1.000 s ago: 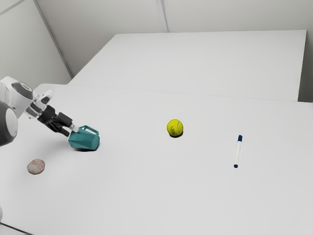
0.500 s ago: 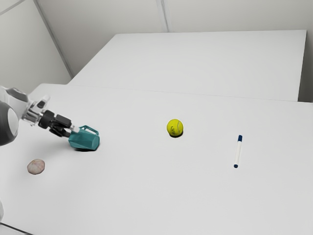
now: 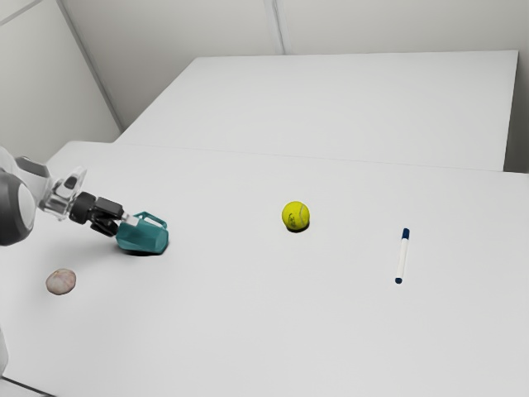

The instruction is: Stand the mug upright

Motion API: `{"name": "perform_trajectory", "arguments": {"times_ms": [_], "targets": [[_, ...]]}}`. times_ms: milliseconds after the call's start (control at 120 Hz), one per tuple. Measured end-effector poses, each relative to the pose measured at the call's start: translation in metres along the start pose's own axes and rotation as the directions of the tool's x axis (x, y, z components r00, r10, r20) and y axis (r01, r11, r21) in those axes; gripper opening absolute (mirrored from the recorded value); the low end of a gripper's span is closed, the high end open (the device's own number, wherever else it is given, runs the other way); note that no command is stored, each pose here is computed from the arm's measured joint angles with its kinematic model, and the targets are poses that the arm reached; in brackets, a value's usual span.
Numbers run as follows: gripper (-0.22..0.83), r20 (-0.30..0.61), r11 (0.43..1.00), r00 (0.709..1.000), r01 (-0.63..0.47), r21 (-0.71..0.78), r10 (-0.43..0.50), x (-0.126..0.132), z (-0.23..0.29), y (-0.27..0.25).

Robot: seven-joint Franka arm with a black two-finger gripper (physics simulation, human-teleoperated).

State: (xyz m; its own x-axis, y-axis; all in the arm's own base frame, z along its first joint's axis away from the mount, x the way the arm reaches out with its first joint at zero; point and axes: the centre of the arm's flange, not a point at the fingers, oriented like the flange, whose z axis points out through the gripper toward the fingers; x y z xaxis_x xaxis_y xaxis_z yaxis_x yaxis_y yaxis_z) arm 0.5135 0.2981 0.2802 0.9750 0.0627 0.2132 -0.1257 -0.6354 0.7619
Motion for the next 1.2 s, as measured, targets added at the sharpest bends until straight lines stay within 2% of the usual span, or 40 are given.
{"name": "perform_trajectory", "arguments": {"times_ms": [125, 458, 1017, 1200], "targets": [[0.58, 0.001, 1.0, 1.0, -0.001, -0.008, 0.001, -0.0016, 0.0026, -0.0006], [0.3, 0.0, 1.0, 1.0, -0.006, -0.018, 0.006, -0.0025, 0.0067, -0.0016], [-0.04, -0.006, 1.0, 1.0, -0.021, -0.011, 0.021, 0.0014, 0.0091, 0.0009], [-0.08, -0.017, 0.999, 0.999, -0.04, 0.003, 0.04, 0.007, 0.006, 0.0083]]}}
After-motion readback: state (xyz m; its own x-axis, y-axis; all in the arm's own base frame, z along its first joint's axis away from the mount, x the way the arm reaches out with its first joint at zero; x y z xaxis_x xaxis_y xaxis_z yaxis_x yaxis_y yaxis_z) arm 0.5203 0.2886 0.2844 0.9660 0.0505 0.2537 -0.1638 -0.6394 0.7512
